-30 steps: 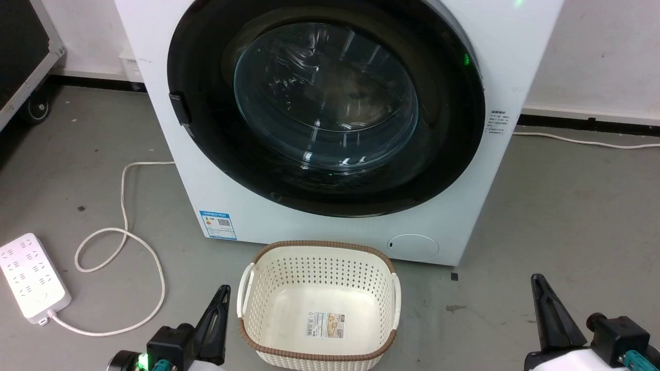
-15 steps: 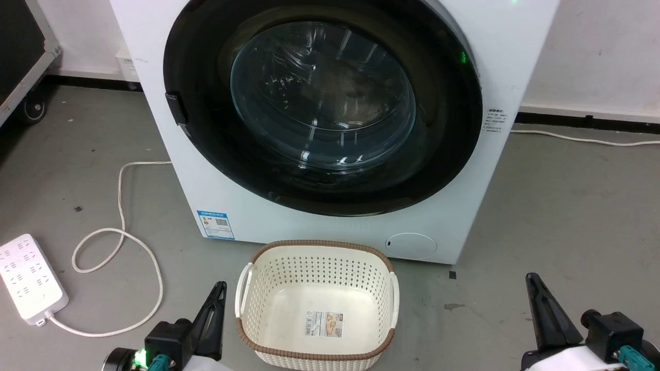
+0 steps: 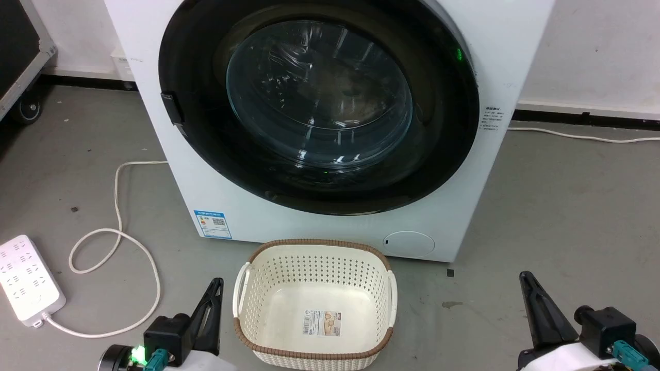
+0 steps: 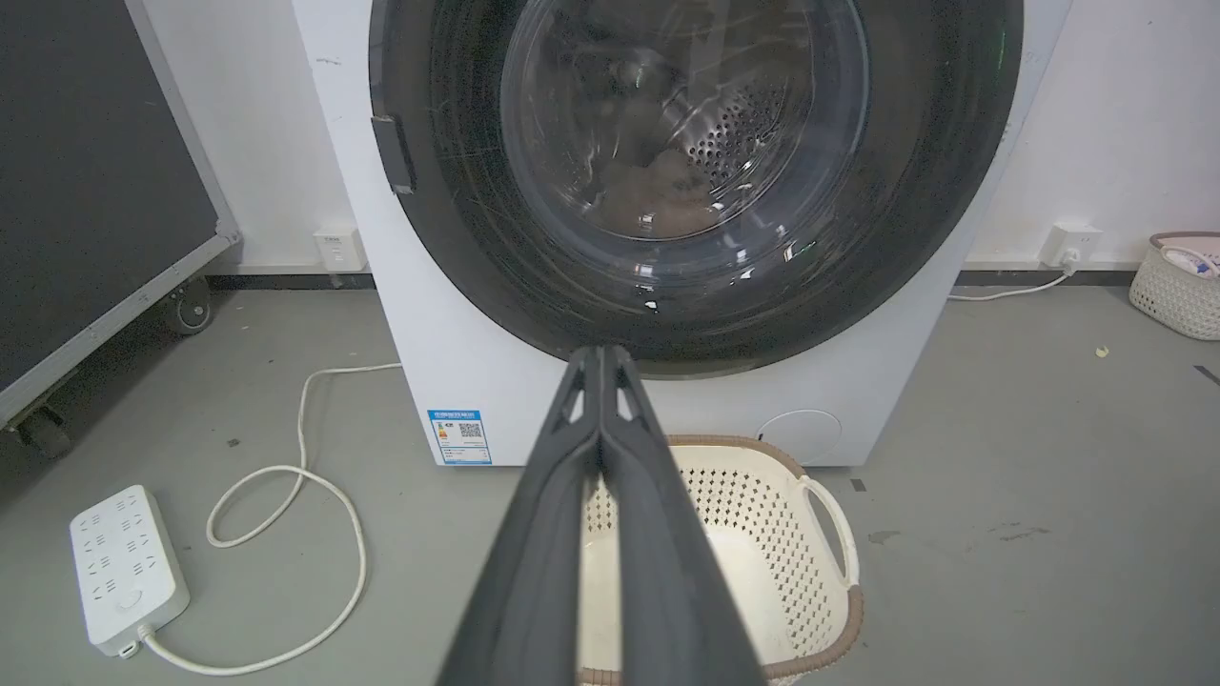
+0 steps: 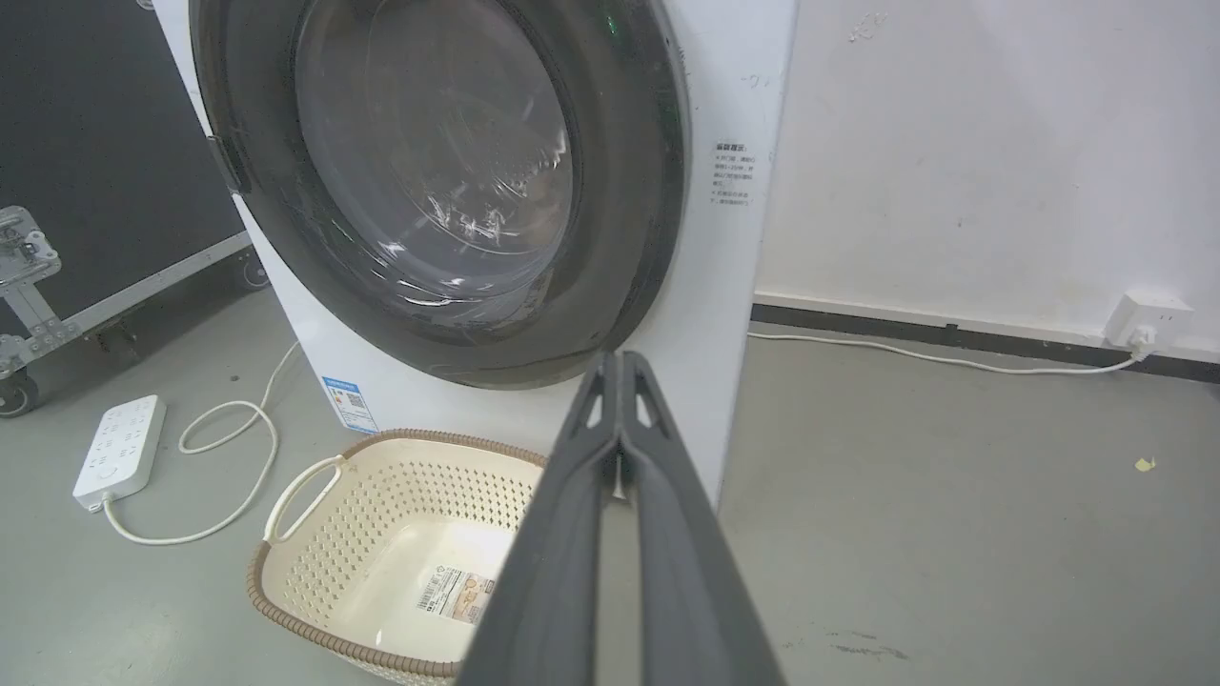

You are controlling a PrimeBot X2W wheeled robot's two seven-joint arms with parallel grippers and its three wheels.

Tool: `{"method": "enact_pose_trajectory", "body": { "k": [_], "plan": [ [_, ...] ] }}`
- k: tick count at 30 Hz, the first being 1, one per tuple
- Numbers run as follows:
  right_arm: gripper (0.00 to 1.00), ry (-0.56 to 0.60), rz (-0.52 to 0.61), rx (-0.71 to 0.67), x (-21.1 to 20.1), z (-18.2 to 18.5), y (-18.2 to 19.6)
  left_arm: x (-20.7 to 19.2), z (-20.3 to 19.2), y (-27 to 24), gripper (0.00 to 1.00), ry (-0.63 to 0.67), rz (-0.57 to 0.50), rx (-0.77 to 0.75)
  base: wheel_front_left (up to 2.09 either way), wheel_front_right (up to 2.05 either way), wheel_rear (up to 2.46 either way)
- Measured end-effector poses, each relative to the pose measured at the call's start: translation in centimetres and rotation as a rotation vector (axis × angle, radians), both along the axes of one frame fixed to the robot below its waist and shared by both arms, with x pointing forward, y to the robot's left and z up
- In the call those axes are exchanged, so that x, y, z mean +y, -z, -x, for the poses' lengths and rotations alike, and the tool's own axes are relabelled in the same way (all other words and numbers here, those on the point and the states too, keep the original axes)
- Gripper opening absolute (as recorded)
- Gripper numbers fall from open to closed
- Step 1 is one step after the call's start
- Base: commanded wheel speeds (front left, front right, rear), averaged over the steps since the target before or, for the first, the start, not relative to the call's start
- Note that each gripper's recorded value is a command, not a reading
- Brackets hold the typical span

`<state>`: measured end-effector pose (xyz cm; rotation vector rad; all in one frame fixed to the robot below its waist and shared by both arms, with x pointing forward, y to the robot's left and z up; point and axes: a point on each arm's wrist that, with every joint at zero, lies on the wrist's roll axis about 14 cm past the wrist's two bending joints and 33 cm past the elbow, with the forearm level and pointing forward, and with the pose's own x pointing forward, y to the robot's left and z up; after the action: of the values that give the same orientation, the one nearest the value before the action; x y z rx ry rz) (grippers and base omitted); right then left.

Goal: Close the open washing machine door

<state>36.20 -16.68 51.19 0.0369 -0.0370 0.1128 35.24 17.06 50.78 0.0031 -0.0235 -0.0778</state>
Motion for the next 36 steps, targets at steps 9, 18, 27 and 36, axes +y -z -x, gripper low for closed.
{"method": "enact_pose_trajectory", "body": {
  "k": [9,18,27,36],
  "plan": [
    [0.0,-0.004,0.009,0.0,0.13,-0.23,-0.31,0.08,-0.23,-0.18,0.0,-0.009,-0.006,0.005,0.0,0.0,0.0],
    [0.0,-0.006,0.02,0.01,0.18,-0.24,-0.32,0.19,-0.39,-0.23,0.0,-0.017,-0.014,0.013,0.0,0.0,0.0],
    [0.0,-0.007,0.03,0.019,0.21,-0.25,-0.32,0.28,-0.69,-0.51,0.0,-0.025,-0.017,0.014,0.0,0.0,0.0],
    [0.0,-0.009,0.042,0.026,0.27,-0.34,-0.41,0.34,-0.95,-0.8,0.0,-0.035,-0.02,0.015,0.0,0.0,0.0]
  ]
}}
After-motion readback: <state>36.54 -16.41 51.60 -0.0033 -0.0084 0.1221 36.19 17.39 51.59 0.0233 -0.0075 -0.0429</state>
